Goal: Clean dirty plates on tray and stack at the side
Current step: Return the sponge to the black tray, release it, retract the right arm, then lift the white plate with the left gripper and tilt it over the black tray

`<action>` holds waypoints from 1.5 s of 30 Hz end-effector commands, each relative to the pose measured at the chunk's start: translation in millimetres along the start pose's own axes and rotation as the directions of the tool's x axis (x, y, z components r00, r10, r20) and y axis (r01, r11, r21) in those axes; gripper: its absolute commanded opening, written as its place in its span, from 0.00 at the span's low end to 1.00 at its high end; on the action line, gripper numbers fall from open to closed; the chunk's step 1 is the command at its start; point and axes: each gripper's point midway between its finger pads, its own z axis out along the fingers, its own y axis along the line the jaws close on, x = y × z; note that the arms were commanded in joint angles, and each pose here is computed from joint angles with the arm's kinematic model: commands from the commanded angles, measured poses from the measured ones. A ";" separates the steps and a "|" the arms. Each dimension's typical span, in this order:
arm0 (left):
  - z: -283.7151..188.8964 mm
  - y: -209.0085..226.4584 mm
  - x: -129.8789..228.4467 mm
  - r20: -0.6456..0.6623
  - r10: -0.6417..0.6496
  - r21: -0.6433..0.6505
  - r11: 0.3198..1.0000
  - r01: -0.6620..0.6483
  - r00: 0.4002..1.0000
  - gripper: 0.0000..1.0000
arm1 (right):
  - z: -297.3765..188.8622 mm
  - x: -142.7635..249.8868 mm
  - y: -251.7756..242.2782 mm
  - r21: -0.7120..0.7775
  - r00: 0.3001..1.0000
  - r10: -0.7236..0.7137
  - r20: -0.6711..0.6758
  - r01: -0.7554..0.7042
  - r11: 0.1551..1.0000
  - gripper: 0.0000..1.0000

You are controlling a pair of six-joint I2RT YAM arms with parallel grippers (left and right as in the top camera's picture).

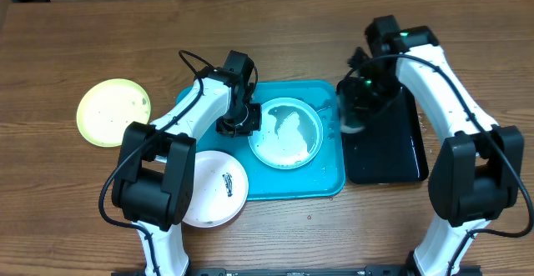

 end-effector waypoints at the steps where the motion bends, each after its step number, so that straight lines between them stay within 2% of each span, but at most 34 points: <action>1: 8.5 2.7 6.1 -0.029 0.018 -0.008 1.000 -0.018 0.999 0.05 | -2.5 3.2 -42.1 0.212 0.998 0.060 0.030 -0.065 0.975 0.04; 4: 8.5 2.7 6.1 -0.029 0.018 -0.008 1.000 -0.019 0.999 0.06 | 6.3 8.6 -60.9 0.298 0.992 0.119 0.040 -0.125 0.946 0.04; 11: 8.5 2.7 6.1 -0.029 0.018 -0.008 1.000 -0.018 0.999 0.06 | 35.4 13.2 -69.9 0.299 0.992 0.117 0.043 -0.124 0.946 0.05; 13: 8.5 2.7 6.1 -0.029 0.018 -0.008 1.000 -0.018 0.999 0.06 | 40.6 15.9 -71.7 0.300 0.992 0.118 0.037 -0.123 0.946 0.23; 16: 8.5 2.7 6.2 -0.030 0.018 -0.008 1.000 -0.018 0.999 0.07 | 40.8 15.7 -71.6 0.300 0.992 0.117 0.038 -0.123 0.946 0.40; 19: 8.5 2.7 6.3 -0.031 0.018 -0.008 1.000 -0.018 0.999 0.13 | 27.6 5.5 -70.2 0.293 0.991 0.118 0.067 -0.133 0.947 0.63; 20: 8.5 2.7 6.3 -0.031 0.018 -0.008 1.000 -0.018 0.999 0.15 | 21.8 1.8 -69.8 0.291 0.990 0.120 0.078 -0.138 0.947 0.67; 25: 8.5 2.6 6.2 -0.030 0.017 -0.008 1.000 -0.018 0.999 0.22 | -27.7 -21.6 -87.2 0.288 0.970 0.172 0.171 -0.216 0.933 0.73; 30: 8.7 2.4 5.0 -0.025 0.008 -0.007 1.000 -0.008 1.000 0.21 | -59.2 -30.0 -140.3 0.282 0.912 0.310 0.271 -0.383 0.880 0.79; 32: 8.8 2.0 3.8 -0.019 0.009 -0.006 1.000 -0.009 1.000 0.21 | -64.7 -26.8 -164.5 0.268 0.885 0.365 0.288 -0.441 0.857 0.85; 34: 9.7 1.2 3.8 -0.017 0.012 -0.005 1.000 -0.012 1.000 0.21 | -68.9 -19.8 -184.7 0.261 0.862 0.413 0.292 -0.488 0.833 1.00; 39: 15.3 -4.1 4.0 -0.002 0.027 -0.007 1.000 -0.027 1.000 0.22 | -78.4 -13.3 -218.7 0.240 0.813 0.481 0.328 -0.564 0.790 1.00; 42: 17.1 -7.3 4.6 0.002 0.037 -0.009 0.999 -0.037 0.999 0.15 | -83.2 -12.5 -233.8 0.227 0.788 0.504 0.354 -0.595 0.771 1.00; 44: 17.1 -7.1 5.3 0.000 0.034 -0.010 0.999 -0.034 0.999 0.04 | -85.4 -13.1 -239.8 0.221 0.777 0.511 0.368 -0.607 0.764 1.00; 45: 17.1 -6.8 5.5 -0.001 0.034 -0.011 0.999 -0.034 0.999 0.04 | -86.3 -13.8 -242.0 0.218 0.773 0.512 0.374 -0.610 0.761 1.00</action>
